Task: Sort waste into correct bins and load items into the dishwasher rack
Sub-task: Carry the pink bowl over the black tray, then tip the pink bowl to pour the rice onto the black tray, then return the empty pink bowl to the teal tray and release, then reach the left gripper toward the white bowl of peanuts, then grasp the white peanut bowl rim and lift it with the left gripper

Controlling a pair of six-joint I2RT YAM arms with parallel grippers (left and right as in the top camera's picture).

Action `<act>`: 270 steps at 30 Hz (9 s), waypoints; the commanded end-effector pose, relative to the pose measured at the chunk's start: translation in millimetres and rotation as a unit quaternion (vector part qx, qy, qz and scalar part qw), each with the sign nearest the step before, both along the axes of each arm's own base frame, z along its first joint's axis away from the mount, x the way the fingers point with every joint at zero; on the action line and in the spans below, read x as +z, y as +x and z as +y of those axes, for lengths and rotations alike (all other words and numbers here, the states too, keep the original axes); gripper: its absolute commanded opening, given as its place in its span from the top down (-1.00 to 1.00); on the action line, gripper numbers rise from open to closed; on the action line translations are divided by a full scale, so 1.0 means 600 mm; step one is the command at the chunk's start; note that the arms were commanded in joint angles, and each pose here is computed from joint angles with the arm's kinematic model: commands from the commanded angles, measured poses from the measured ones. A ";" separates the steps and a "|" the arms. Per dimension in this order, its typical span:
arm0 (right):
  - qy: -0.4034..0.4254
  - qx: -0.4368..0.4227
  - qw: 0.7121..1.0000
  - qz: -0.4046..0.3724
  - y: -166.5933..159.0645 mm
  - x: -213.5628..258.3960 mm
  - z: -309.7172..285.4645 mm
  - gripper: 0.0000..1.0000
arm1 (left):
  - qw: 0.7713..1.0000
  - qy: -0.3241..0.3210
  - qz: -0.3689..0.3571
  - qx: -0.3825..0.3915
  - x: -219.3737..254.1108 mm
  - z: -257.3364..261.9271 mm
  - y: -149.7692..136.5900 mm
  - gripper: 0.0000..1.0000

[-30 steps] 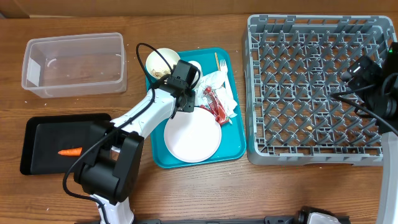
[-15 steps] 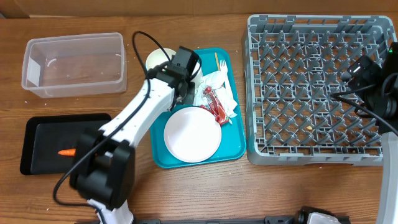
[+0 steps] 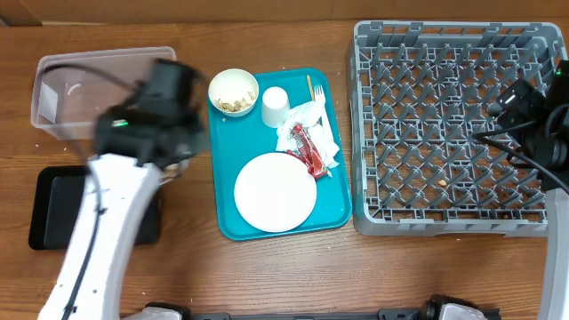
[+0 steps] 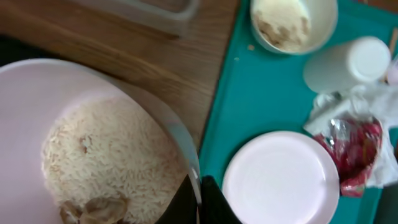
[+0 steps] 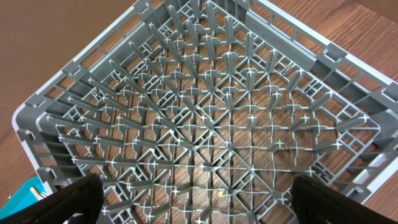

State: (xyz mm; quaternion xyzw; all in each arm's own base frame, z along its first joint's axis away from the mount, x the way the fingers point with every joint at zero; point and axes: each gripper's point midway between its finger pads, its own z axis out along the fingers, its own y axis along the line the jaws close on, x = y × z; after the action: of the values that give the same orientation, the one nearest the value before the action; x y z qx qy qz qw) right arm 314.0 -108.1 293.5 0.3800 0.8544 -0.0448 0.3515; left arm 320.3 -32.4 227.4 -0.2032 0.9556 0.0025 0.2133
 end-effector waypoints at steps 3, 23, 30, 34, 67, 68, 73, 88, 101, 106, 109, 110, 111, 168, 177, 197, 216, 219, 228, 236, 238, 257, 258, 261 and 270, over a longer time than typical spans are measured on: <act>-0.001 -0.001 1.000 -0.010 0.000 0.009 -0.001 -1.00 | 0.995 -0.085 0.015 0.052 -0.027 0.075 -0.026 0.91; -0.001 -0.001 1.000 -0.010 0.000 0.009 -0.001 -1.00 | 0.868 -0.453 -0.197 0.040 -0.127 0.221 -0.047 0.91; -0.001 -0.001 1.000 -0.010 0.000 0.009 -0.001 -1.00 | 0.800 -0.550 -0.236 0.037 -0.158 0.231 -0.031 0.92; -0.001 -0.001 1.000 -0.010 0.000 0.009 -0.001 -1.00 | 0.768 -0.588 -0.252 0.038 -0.161 0.232 -0.026 0.91; -0.001 -0.001 1.000 -0.010 0.000 0.009 -0.001 -1.00 | 0.736 -0.611 -0.276 0.096 -0.141 0.266 -0.058 0.92; -0.001 -0.001 1.000 -0.010 0.000 0.009 -0.001 -1.00 | 0.741 -0.606 -0.276 0.091 -0.141 0.262 -0.060 0.92; -0.001 -0.001 1.000 -0.010 0.000 0.009 -0.001 -1.00 | 0.787 -0.561 -0.254 0.036 -0.109 0.220 -0.076 0.92; -0.001 -0.001 1.000 -0.010 0.000 0.009 -0.001 -1.00 | 0.836 -0.409 -0.220 -0.291 0.033 -0.010 -0.084 0.92; -0.001 -0.001 1.000 -0.010 0.000 0.009 -0.001 -1.00 | 0.969 -0.106 -0.121 -0.187 -0.067 -0.097 0.050 0.92; -0.001 -0.001 1.000 -0.010 0.000 0.009 -0.001 -1.00 | 0.964 -0.050 -0.145 -0.218 -0.080 -0.162 0.077 0.92; -0.001 -0.001 1.000 -0.010 0.000 0.009 -0.001 -1.00 | 0.965 -0.018 -0.145 -0.219 -0.102 -0.176 0.093 0.92; -0.001 -0.001 1.000 -0.010 0.000 0.009 -0.001 -1.00 | 0.966 -0.002 -0.142 -0.214 -0.114 -0.175 0.101 0.92; -0.001 -0.001 1.000 -0.010 0.000 0.009 -0.001 -1.00 | 0.967 0.002 -0.138 -0.214 -0.125 -0.178 0.106 0.92; -0.001 -0.001 1.000 -0.010 0.000 0.009 -0.001 -0.99 | 0.941 -0.041 0.052 -0.332 -0.227 -0.191 0.304 -0.36; -0.001 -0.001 1.000 -0.010 0.000 0.009 -0.001 -0.99 | 0.939 0.011 0.067 -0.337 -0.258 -0.169 0.312 -0.22; -0.001 -0.001 1.000 -0.010 0.000 0.009 -0.001 -1.00 | 0.923 0.052 0.102 -0.367 -0.321 -0.182 0.304 -0.15; -0.001 -0.001 1.000 -0.010 0.000 0.009 -0.001 -1.00 | 0.947 0.044 0.060 -0.312 -0.240 -0.180 0.322 0.92; -0.001 -0.001 1.000 -0.010 0.000 0.009 -0.001 -1.00 | 0.948 0.006 0.016 -0.318 -0.163 -0.203 0.321 0.92; -0.001 -0.001 1.000 -0.010 0.000 0.009 -0.001 -1.00 | 0.970 -0.041 -0.063 -0.231 0.042 -0.182 0.251 0.92; -0.001 -0.001 1.000 -0.010 0.000 0.009 -0.001 -1.00 | 0.986 -0.069 -0.077 -0.128 0.157 -0.087 0.141 0.91; -0.001 -0.001 1.000 -0.010 0.000 0.009 -0.001 -1.00 | 0.991 -0.072 -0.063 -0.092 0.161 -0.050 0.120 0.91; -0.001 -0.001 1.000 -0.010 0.000 0.009 -0.001 -0.99 | 0.974 -0.225 -0.015 0.025 0.053 0.116 -0.001 0.91; -0.001 -0.001 1.000 -0.010 0.000 0.009 -0.001 -1.00 | 0.970 -0.241 -0.019 0.027 0.036 0.121 -0.004 0.91; -0.001 -0.001 1.000 -0.010 0.000 0.009 -0.001 -1.00 | 0.956 -0.290 -0.024 0.040 -0.022 0.140 -0.008 0.91; -0.001 -0.001 1.000 -0.010 0.000 0.009 -0.001 -1.00 | 0.903 -0.410 -0.101 0.078 -0.141 0.203 -0.016 0.90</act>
State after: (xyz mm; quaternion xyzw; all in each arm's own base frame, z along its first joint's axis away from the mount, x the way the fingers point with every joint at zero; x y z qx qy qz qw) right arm 314.1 -108.1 293.6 0.3800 0.8543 -0.0448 0.3517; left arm 310.0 94.7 140.5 -0.3664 0.8562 -0.3161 0.1807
